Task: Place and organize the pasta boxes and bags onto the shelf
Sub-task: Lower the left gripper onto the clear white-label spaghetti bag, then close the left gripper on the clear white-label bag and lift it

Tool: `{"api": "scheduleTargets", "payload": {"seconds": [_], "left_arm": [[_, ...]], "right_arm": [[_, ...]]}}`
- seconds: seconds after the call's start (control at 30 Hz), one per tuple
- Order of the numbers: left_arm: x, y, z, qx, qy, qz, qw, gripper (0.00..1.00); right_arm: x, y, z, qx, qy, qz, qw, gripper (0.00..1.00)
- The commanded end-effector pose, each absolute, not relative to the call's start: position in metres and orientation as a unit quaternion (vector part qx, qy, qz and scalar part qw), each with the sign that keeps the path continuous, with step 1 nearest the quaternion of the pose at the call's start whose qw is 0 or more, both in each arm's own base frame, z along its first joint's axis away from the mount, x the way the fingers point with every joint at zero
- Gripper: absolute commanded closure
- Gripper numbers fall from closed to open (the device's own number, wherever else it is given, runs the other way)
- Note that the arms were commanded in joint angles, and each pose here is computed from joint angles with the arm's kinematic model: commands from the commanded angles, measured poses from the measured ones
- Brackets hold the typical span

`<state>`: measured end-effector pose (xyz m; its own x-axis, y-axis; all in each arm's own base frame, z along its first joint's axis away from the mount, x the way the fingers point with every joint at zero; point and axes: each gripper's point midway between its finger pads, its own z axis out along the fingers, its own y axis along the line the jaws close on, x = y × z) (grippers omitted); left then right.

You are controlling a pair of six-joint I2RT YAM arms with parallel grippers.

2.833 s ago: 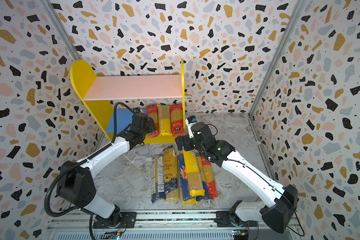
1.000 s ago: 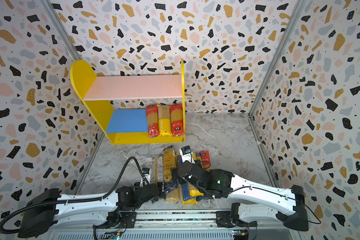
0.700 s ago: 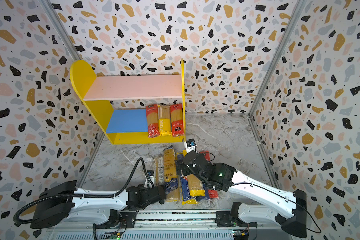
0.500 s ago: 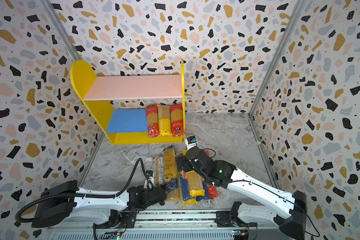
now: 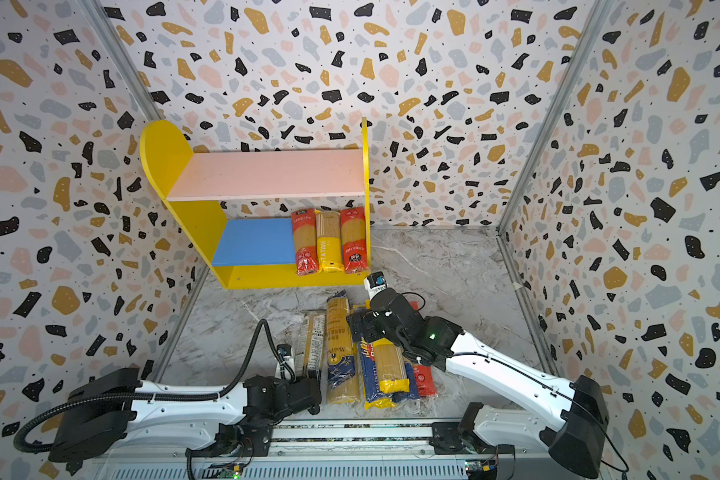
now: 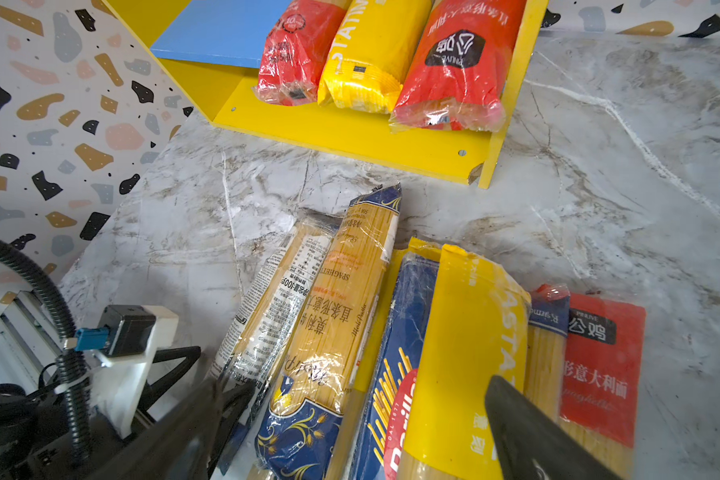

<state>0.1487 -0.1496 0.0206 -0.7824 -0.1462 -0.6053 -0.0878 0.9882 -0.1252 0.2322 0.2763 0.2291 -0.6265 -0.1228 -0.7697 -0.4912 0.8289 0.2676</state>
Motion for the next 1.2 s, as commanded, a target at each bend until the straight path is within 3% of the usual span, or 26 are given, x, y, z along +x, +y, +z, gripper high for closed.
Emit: {"api": "scheduleTargets", "payload": {"seconds": [0.0, 0.3, 0.8, 0.97, 1.17], "left_arm": [[0.148, -0.147, 0.026, -0.045, 0.946, -0.032, 0.320, 0.00], [0.152, -0.176, 0.033, -0.015, 0.947, -0.039, 0.318, 0.01], [0.141, -0.170, -0.016, 0.002, 0.961, -0.006, 0.276, 0.02], [0.136, -0.164, -0.027, -0.002, 0.964, -0.009, 0.267, 0.16], [0.133, -0.157, -0.028, -0.005, 0.965, -0.009, 0.263, 0.51]], "right_arm": [[0.233, 0.273, 0.239, -0.179, 0.862, 0.248, 0.405, 0.01], [0.234, 0.265, 0.233, -0.175, 0.866, 0.243, 0.400, 0.01], [0.232, 0.250, 0.235, -0.163, 0.867, 0.243, 0.404, 0.01], [0.232, 0.247, 0.236, -0.160, 0.866, 0.243, 0.406, 0.01], [0.234, 0.250, 0.238, -0.164, 0.865, 0.246, 0.405, 0.01]]}}
